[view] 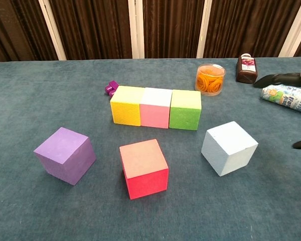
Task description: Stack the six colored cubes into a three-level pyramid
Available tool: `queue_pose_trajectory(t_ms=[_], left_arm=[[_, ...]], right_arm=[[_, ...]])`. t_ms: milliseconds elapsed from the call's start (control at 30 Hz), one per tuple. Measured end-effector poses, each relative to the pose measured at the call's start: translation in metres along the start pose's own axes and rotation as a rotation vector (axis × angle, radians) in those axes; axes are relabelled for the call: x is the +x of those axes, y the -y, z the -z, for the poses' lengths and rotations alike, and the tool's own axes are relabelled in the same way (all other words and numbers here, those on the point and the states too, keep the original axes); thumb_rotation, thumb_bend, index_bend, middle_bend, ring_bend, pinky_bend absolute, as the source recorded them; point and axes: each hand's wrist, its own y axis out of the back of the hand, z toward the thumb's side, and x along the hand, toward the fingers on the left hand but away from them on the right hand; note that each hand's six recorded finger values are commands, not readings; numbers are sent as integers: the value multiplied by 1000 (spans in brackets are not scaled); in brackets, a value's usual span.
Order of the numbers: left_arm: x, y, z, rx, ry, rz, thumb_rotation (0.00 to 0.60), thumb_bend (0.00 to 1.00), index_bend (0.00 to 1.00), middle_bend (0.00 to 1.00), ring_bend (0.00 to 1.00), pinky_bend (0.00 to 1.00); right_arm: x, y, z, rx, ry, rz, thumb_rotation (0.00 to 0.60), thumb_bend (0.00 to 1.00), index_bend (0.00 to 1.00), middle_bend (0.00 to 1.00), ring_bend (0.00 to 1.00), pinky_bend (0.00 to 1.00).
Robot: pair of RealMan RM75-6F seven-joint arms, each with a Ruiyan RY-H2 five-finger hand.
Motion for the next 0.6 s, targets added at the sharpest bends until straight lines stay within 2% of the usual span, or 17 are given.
queue_pose_trajectory(t_ms=[233,600], left_arm=[[1,-1,6,-8,-28,-11,600,328,85,39,0,0],[4,1,11,-20,-61,-3,600,328,87,39,0,0]], right_arm=[[-37,17,-31,-2,-60,-58,600,198,165,161,65,0],[-60,28,-42,17,-63,-69,600,198,246,234,93,0]])
